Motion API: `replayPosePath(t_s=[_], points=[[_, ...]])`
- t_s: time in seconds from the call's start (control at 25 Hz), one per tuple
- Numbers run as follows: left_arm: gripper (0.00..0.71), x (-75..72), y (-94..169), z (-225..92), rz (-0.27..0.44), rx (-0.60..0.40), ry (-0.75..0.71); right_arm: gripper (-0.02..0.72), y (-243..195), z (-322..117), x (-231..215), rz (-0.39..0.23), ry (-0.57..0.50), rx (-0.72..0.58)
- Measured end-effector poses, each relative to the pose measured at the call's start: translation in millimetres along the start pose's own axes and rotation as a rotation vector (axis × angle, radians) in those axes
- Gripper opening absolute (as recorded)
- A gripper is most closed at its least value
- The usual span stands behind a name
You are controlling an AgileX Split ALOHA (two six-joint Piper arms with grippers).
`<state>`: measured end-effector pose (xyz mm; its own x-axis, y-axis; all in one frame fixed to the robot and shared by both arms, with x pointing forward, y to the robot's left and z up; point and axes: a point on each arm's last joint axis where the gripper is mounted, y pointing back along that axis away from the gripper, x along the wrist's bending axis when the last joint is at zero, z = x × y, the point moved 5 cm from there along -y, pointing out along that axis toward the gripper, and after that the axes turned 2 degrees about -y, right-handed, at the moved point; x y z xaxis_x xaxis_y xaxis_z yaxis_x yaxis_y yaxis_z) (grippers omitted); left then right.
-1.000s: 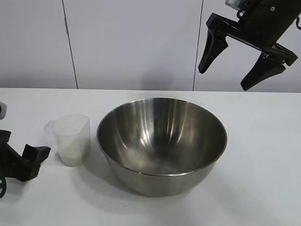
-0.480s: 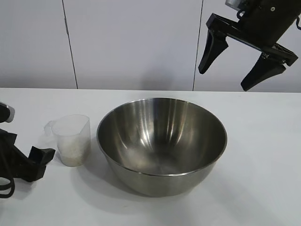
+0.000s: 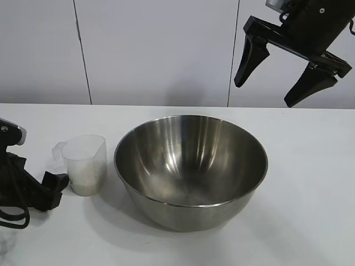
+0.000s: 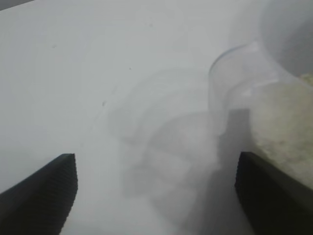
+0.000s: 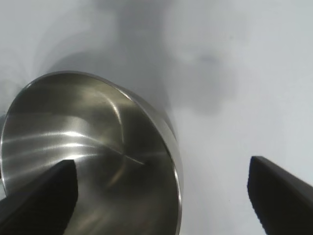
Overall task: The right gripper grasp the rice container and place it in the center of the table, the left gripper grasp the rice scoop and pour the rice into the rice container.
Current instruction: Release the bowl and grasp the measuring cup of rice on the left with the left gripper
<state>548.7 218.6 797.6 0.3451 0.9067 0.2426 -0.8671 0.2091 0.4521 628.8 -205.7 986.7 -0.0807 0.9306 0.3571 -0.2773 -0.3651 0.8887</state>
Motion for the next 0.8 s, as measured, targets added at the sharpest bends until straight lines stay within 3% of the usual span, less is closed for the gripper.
replayPosePath(t_s=[0.4, 0.8], points=[[0.624, 5.4, -8, 8, 0.032, -0.024, 0.013, 0.653, 0, 0, 0, 0.0, 0.0, 0.0], [0.567, 10.4, -6, 26, 0.047, -0.08, 0.035, 0.653, 0, 0, 0, 0.0, 0.0, -0.001]])
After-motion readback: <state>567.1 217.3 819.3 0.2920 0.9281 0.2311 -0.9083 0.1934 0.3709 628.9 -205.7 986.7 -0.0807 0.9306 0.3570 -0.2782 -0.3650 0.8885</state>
